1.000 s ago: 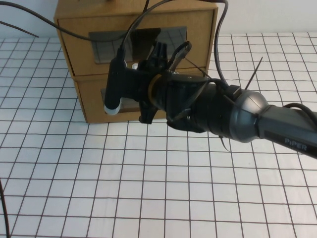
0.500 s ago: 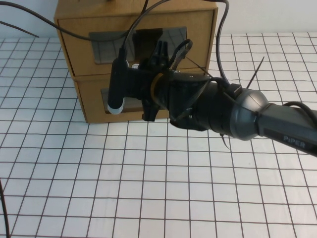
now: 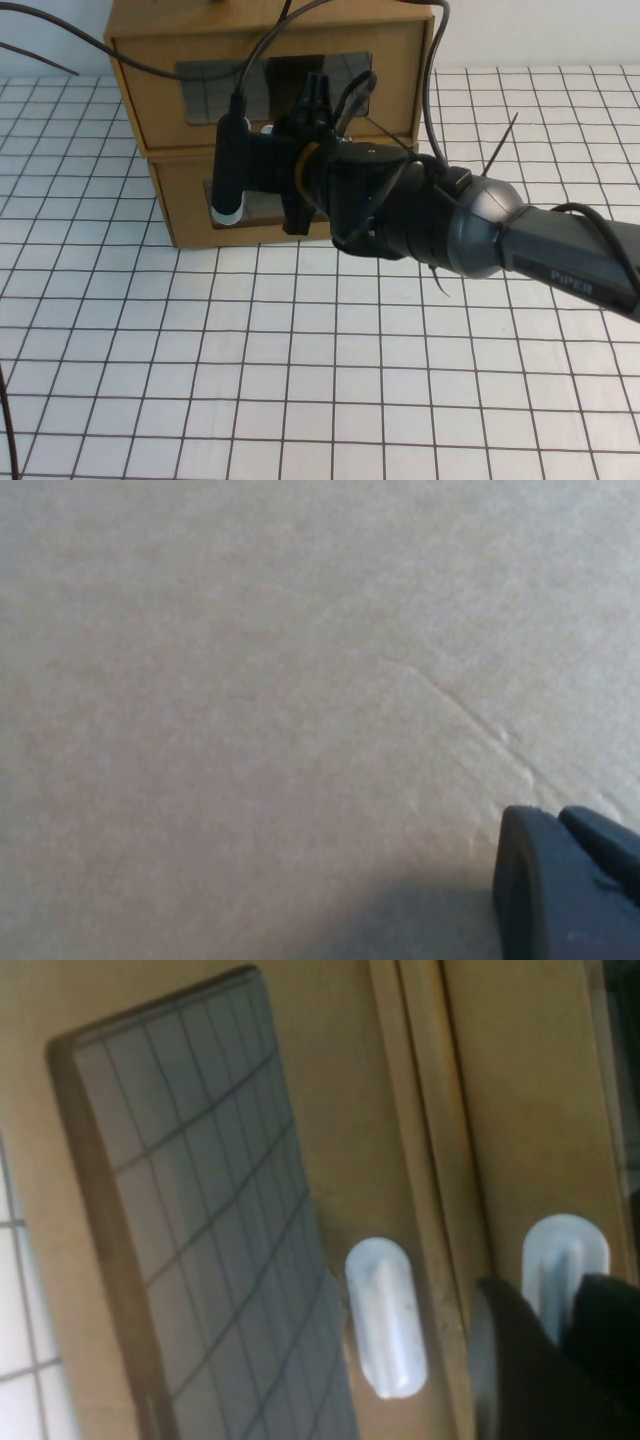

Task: Open the shoe box
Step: 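Pull the top drawer of the cardboard box fully open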

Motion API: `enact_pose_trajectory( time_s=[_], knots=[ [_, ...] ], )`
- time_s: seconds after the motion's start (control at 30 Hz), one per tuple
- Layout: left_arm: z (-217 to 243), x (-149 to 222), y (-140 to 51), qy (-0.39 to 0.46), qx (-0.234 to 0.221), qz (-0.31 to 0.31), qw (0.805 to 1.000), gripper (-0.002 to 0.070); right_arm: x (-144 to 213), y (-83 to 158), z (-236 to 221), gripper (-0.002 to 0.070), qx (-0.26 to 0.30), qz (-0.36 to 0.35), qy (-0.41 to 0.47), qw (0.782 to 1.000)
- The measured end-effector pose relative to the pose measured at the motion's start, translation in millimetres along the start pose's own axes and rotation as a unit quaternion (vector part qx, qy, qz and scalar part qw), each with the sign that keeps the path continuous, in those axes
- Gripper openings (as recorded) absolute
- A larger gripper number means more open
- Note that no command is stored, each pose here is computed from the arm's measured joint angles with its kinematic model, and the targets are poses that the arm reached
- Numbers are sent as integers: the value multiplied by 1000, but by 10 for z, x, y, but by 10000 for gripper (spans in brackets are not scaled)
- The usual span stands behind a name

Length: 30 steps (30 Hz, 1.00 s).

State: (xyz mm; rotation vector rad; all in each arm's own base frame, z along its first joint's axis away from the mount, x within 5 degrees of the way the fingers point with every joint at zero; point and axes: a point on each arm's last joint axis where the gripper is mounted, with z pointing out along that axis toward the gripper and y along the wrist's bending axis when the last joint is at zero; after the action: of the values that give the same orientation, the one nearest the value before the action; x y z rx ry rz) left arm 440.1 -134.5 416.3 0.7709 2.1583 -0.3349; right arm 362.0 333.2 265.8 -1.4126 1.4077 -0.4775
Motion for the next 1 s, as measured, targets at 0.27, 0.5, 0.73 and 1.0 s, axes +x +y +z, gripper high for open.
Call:
enact_pose_trajectory(
  time_s=[0.27,0.5,0.73,1.0],
  knots=[
    [0,0,0,0,0,0,1000,-2,25,-9,23,34,16,-37,13,999],
    [0,-1,-3,-1,1,-19,1000,-2,-6,31,-11,10,23,-47,35,998],
    [0,0,-3,0,2,-28,1000,-2,-84,118,-375,4,8,-48,44,998],
    [0,3,-2,1,1,-28,1000,-2,-166,287,-1033,-8,-16,-16,34,999]
  ],
)
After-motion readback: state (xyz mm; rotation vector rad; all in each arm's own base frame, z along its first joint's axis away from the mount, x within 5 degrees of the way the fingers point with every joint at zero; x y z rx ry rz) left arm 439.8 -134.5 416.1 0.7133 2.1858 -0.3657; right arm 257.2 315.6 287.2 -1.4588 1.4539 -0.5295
